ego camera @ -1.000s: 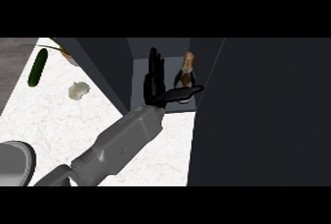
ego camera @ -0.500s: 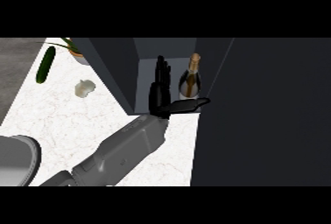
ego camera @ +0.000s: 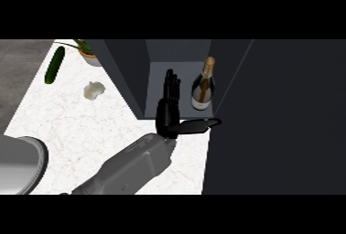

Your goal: Pick up the wine, place it into the cabinet and close the cabinet

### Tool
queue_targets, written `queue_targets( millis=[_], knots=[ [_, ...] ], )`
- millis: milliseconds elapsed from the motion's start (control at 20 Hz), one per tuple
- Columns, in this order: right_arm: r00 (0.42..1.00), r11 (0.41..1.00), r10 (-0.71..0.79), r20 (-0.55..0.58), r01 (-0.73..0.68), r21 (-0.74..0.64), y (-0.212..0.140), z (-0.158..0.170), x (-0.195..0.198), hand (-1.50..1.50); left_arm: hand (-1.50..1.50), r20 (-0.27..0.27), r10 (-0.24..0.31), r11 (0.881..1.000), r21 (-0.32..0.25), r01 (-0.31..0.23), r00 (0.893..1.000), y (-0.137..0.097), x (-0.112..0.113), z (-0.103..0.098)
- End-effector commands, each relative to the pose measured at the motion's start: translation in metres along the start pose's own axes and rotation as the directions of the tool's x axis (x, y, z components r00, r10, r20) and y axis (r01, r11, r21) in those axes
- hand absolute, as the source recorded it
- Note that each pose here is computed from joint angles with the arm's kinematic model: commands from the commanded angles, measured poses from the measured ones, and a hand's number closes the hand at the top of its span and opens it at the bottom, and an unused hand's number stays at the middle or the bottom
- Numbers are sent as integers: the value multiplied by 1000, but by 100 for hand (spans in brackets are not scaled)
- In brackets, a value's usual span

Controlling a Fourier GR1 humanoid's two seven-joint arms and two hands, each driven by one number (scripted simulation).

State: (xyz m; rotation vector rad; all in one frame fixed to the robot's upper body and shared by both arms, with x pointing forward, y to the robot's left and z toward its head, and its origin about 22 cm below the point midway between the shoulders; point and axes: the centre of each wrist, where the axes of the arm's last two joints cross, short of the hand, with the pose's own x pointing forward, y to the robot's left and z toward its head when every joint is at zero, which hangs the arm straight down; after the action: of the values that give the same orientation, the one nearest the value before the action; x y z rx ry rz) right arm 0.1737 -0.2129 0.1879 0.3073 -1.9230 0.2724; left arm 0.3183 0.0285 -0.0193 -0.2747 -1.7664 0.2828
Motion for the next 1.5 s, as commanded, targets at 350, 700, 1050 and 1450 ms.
queue_targets(
  millis=[350,700,1050,1450],
  knots=[
    [999,999,27,-20,-27,-37,-5,11,2,-150,-150,4,27,988,-152,-26,1000,29,45,21],
    [999,999,45,4,-45,-11,7,7,4,-150,-150,32,35,978,-207,-27,999,55,76,48],
    [992,973,125,20,-126,194,-15,15,5,150,-150,-1,62,949,-309,-59,998,101,105,92],
    [998,931,9,-62,14,364,18,27,10,150,150,14,73,943,-326,-64,997,141,150,112]
  ],
)
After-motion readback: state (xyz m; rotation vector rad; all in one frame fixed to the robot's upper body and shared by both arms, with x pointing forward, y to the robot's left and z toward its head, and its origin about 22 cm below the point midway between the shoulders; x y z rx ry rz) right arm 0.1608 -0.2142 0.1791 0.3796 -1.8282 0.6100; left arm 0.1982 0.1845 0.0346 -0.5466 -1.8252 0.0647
